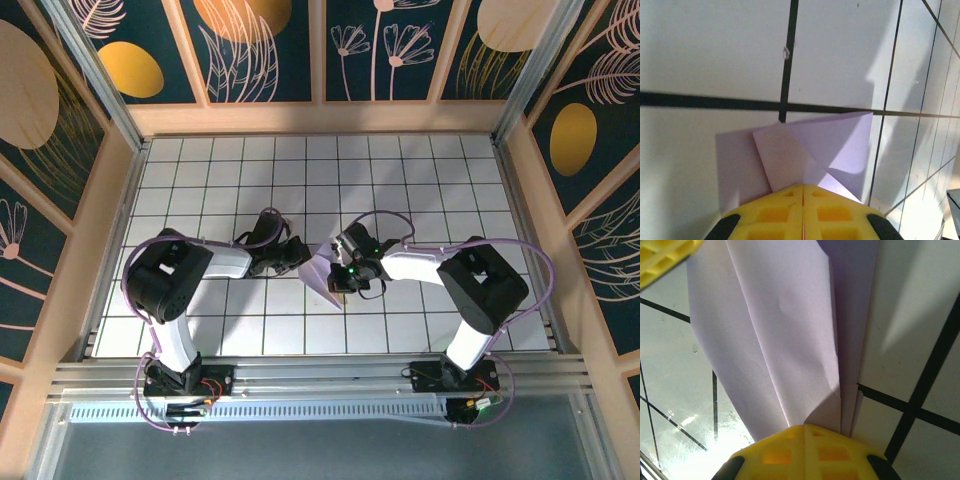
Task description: Fold a paper plane with a square sheet of paper (fold left side to right side)
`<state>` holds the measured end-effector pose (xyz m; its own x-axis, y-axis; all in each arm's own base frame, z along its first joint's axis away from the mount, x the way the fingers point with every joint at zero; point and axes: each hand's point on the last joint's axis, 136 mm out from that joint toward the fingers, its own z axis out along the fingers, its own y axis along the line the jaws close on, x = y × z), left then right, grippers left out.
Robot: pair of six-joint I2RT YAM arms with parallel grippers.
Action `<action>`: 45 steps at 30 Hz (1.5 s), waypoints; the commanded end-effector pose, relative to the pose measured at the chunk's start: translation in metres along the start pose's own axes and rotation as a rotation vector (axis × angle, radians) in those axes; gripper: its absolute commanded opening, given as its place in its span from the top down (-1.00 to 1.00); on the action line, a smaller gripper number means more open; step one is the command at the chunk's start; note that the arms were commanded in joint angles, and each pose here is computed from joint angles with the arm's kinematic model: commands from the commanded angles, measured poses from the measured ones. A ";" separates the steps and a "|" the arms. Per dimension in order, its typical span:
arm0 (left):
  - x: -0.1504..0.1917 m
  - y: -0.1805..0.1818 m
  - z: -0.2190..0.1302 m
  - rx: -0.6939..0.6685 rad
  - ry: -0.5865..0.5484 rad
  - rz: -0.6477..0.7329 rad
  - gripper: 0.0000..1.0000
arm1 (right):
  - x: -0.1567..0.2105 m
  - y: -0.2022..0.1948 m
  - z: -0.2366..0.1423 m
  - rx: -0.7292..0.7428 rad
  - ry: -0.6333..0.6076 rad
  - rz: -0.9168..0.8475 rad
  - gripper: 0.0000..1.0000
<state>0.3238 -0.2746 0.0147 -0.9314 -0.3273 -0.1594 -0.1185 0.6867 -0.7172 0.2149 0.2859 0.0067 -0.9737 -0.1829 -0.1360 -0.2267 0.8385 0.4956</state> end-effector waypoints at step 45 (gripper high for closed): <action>0.014 -0.053 -0.027 0.170 0.002 0.159 0.86 | 0.043 -0.081 0.015 0.304 0.121 0.049 1.00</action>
<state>0.3057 -0.2862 0.0728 -0.9223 -0.2232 -0.3156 0.1011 0.6485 -0.7544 0.2203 0.2895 0.0082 -0.9670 -0.1923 -0.1668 -0.2509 0.8317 0.4952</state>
